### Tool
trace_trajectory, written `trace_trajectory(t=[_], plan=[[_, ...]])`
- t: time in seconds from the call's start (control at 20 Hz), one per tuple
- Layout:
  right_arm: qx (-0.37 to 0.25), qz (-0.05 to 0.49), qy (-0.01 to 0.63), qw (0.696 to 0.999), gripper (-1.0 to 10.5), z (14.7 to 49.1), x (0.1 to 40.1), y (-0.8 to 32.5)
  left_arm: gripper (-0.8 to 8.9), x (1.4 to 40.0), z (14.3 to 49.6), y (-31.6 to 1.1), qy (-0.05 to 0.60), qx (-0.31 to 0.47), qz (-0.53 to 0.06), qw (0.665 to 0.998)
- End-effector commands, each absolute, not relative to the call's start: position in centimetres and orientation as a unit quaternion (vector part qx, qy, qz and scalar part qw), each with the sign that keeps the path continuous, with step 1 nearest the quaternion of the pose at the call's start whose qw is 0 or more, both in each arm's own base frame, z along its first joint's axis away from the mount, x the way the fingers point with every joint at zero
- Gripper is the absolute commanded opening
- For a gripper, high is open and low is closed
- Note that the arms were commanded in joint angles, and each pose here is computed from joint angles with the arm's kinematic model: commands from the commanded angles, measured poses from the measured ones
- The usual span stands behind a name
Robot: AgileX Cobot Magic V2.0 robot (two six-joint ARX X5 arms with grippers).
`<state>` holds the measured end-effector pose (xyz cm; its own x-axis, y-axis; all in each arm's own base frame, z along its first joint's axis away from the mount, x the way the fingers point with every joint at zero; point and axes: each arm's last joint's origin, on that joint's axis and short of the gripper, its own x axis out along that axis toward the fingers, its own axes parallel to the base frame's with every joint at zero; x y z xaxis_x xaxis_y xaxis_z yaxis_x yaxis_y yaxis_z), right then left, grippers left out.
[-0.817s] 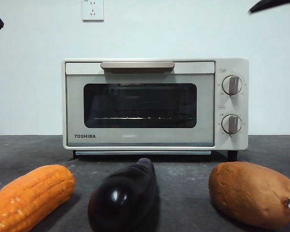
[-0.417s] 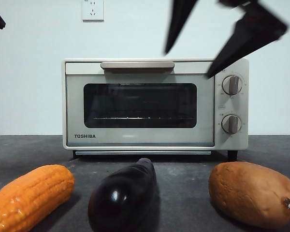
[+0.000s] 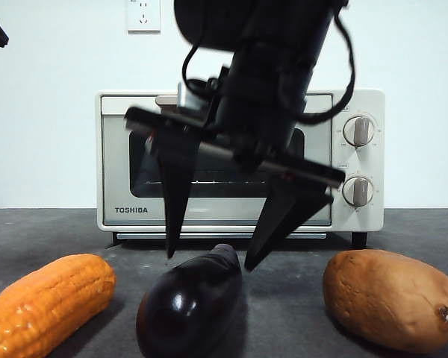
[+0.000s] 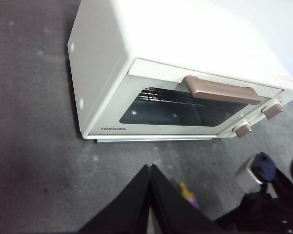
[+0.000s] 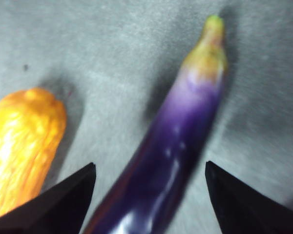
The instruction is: Take the eggplant from the table,put the eggplant in the oven
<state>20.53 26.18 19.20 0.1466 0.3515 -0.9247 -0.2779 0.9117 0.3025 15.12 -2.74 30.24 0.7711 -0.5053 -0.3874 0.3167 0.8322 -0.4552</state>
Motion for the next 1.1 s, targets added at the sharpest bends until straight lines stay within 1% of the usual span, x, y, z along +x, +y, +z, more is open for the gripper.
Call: trace_trajectory(t=[0.05,0.25,0.4,0.55,0.7,0.8,0.85,0.95,1.1], plan=[[0.037,0.209,0.620,0.756,3.6,18.5,20.7,27.2,0.06,15.2,30.8,-2.9,0.245,-0.170,-0.232,0.926],[0.035,0.200,0.628,0.752,3.5,17.5,20.8,27.6,0.06,15.1,30.8,-3.1,0.247,-0.168,-0.239,0.924],[0.035,0.199,0.626,0.753,2.7,17.5,20.7,27.7,0.06,15.1,30.8,-3.2,0.250,-0.168,-0.240,0.923],[0.028,0.193,0.635,0.748,1.7,17.4,20.5,27.5,0.06,15.0,30.7,-3.1,0.257,-0.169,-0.239,0.921],[0.026,0.205,0.629,0.750,1.3,18.1,20.4,27.7,0.06,15.0,30.6,-3.2,0.262,-0.170,-0.241,0.919],[0.018,0.233,0.609,0.758,1.3,20.3,20.4,27.7,0.06,14.9,30.6,-3.2,0.262,-0.172,-0.253,0.915],[0.002,0.251,0.600,0.760,1.3,22.0,20.2,27.5,0.06,14.9,30.7,-3.3,0.262,-0.172,-0.257,0.914],[-0.043,0.291,0.578,0.761,1.3,25.6,19.5,26.6,0.06,15.2,31.4,-3.7,0.258,-0.168,-0.268,0.913],[-0.108,0.358,0.529,0.762,1.3,31.2,17.0,24.0,0.06,16.5,32.7,-5.0,0.265,-0.154,-0.298,0.904]])
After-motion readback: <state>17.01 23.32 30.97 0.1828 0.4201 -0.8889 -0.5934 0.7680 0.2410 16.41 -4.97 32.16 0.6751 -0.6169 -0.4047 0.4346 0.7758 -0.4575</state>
